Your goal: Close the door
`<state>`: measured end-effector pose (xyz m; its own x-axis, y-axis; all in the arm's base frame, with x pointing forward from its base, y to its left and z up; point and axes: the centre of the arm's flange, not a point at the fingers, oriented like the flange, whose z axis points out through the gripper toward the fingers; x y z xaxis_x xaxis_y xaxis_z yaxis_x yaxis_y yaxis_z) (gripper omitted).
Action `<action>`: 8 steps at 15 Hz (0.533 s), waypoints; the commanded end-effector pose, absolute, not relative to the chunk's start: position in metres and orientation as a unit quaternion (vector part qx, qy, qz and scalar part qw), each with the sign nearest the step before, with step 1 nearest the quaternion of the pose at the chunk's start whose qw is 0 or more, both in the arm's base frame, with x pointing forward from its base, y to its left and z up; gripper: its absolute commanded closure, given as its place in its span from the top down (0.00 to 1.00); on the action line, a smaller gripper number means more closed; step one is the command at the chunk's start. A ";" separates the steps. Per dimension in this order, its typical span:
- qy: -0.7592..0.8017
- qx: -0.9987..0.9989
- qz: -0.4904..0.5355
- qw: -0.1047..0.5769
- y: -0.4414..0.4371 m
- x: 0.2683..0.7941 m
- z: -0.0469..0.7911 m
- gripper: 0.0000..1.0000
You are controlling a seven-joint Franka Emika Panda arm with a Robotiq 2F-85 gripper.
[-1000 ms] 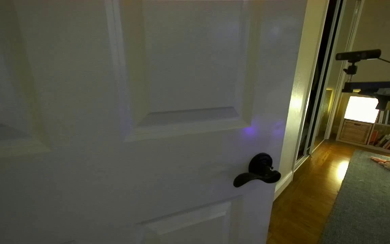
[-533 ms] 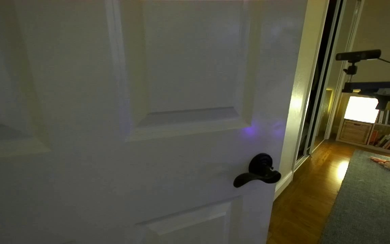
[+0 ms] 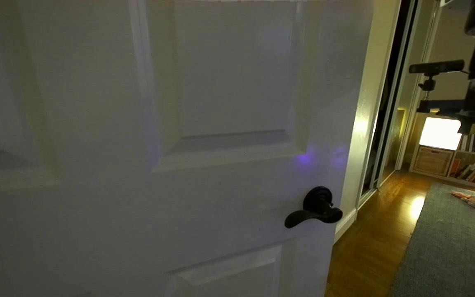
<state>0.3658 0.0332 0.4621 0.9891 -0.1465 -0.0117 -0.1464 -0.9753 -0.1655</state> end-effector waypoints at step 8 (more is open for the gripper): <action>0.140 -0.981 -0.102 0.089 0.140 0.454 0.445 0.67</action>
